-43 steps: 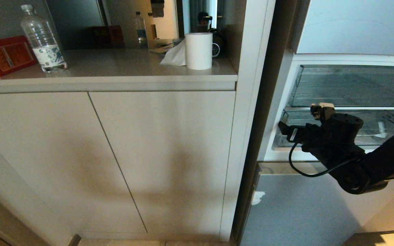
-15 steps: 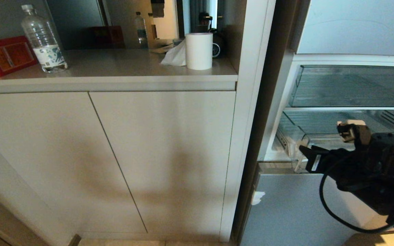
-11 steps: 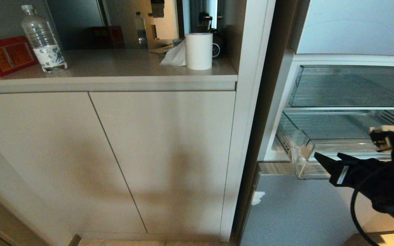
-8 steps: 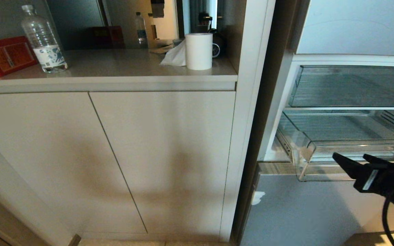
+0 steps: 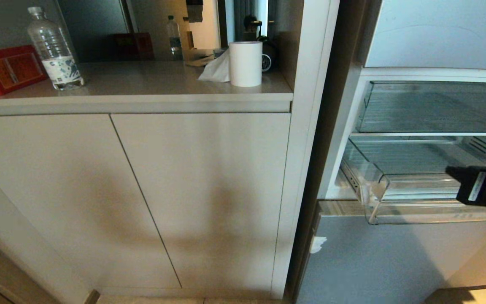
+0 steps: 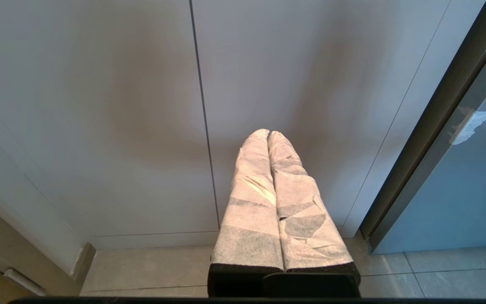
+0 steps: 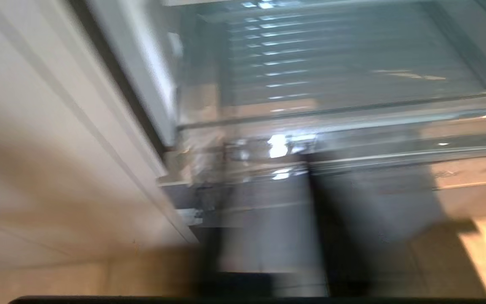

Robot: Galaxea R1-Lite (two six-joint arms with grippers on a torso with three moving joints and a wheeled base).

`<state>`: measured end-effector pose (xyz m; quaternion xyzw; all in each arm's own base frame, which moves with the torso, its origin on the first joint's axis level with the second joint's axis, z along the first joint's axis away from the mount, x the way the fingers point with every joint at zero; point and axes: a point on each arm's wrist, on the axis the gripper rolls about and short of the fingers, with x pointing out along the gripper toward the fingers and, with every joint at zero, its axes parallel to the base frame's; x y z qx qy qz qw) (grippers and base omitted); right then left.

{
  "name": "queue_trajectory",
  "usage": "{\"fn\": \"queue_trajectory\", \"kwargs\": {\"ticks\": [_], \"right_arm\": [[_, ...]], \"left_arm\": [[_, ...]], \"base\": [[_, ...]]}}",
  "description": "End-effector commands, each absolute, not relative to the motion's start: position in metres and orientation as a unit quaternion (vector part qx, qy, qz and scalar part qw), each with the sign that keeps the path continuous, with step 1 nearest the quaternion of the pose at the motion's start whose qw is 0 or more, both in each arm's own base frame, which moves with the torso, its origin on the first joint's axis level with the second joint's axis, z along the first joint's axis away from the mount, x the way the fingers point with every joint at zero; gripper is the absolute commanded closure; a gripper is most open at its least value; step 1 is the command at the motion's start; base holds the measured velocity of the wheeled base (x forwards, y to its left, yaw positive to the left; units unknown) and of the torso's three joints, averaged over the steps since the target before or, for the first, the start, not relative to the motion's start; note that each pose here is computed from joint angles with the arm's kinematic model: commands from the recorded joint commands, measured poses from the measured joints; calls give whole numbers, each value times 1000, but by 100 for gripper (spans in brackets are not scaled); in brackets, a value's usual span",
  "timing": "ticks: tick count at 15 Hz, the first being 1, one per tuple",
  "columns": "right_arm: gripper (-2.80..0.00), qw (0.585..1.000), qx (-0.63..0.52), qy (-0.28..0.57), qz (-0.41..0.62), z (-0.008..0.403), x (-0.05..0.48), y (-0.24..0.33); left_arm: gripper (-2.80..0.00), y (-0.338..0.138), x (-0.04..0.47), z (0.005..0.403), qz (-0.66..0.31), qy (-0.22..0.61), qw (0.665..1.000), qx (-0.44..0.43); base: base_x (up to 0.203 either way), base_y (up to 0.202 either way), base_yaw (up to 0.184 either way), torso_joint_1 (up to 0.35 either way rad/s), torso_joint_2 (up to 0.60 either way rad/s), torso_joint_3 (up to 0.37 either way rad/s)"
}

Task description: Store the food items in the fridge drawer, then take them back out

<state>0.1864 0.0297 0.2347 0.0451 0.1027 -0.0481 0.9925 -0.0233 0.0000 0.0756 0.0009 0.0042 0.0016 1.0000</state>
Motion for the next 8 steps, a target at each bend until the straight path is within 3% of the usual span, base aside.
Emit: {"fn": "queue_trajectory", "kwargs": {"ticks": [1,5,8], "right_arm": [[0,987,38,138,-69,233,228,28],[0,977,35,187,-94,222,281,19],[0,963,31,252,-90,218,293,14]], "left_arm": [[0,0,-23,76,2,4,1000,1],[0,0,-23,76,2,5,1000,1],[0,0,-23,76,2,5,1000,2]], "base": [[0,0,0,0,0,0],[0,0,0,0,0,0],[0,0,0,0,0,0]]}}
